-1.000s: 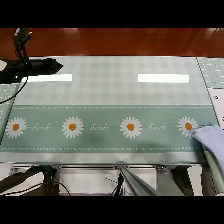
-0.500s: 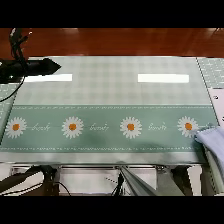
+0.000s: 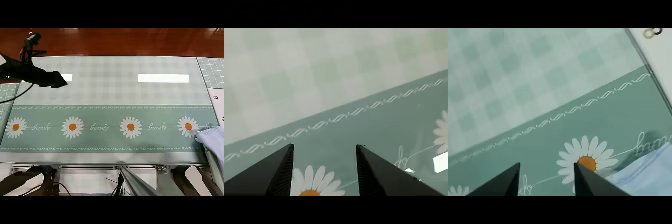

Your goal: Fold the shirts.

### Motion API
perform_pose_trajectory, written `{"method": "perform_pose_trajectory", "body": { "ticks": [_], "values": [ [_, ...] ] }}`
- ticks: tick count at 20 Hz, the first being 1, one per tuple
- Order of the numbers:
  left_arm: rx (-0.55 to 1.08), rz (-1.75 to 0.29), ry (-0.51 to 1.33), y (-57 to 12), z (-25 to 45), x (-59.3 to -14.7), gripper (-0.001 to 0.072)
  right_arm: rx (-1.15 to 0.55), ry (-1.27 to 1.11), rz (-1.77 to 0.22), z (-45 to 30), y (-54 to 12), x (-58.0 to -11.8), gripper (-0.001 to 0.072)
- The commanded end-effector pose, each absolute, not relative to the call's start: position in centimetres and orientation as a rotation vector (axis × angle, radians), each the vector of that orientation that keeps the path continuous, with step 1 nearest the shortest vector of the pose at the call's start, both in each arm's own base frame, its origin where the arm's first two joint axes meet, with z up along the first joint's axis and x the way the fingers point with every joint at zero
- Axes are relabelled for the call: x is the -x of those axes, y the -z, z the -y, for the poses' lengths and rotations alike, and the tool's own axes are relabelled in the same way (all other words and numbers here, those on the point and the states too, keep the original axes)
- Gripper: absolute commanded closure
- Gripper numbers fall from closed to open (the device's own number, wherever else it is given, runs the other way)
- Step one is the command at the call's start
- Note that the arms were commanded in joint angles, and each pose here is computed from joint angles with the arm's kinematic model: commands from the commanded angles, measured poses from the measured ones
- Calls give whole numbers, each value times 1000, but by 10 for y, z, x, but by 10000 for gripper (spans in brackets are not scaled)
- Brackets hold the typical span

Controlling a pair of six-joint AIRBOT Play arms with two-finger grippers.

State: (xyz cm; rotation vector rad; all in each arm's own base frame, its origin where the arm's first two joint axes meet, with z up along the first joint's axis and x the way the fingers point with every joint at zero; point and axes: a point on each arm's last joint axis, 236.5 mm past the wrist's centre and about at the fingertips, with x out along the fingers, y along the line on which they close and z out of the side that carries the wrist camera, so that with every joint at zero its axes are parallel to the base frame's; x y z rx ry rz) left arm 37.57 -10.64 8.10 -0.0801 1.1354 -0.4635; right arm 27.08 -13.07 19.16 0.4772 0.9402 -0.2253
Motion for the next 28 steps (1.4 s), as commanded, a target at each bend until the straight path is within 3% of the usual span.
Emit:
{"method": "perform_pose_trajectory", "body": {
  "ticks": [1,2,4,8,10,11,12,15,16,28],
  "values": [
    [-105,-1246,345,-74,99,-346,233,-196,113,-1110,85,-144,-292,233],
    [-124,-1257,341,-75,103,-340,228,-163,73,-1133,68,-128,-298,196],
    [-122,-1244,306,-81,102,-337,111,-156,7,-1174,39,-96,-303,196],
    [-52,-1115,273,-101,106,-347,105,-130,-47,-1190,14,-68,-306,198],
    [-42,-1164,268,-78,108,-331,96,-156,-38,-1154,13,-72,-314,199],
    [-44,-1179,274,-67,112,-323,13,-160,-36,-1140,13,-73,-317,199],
    [-51,-1176,287,-60,117,-321,-13,-164,-38,-1129,12,-74,-320,199],
    [-33,-1108,299,-66,129,-333,-12,-164,-35,-1108,13,-76,-324,194],
    [-12,-1083,291,-69,131,-339,-11,-164,-35,-1106,13,-76,-325,145],
    [-1,-1038,292,-74,133,-348,-10,-163,-35,-1107,13,-76,-324,146]
  ]
}}
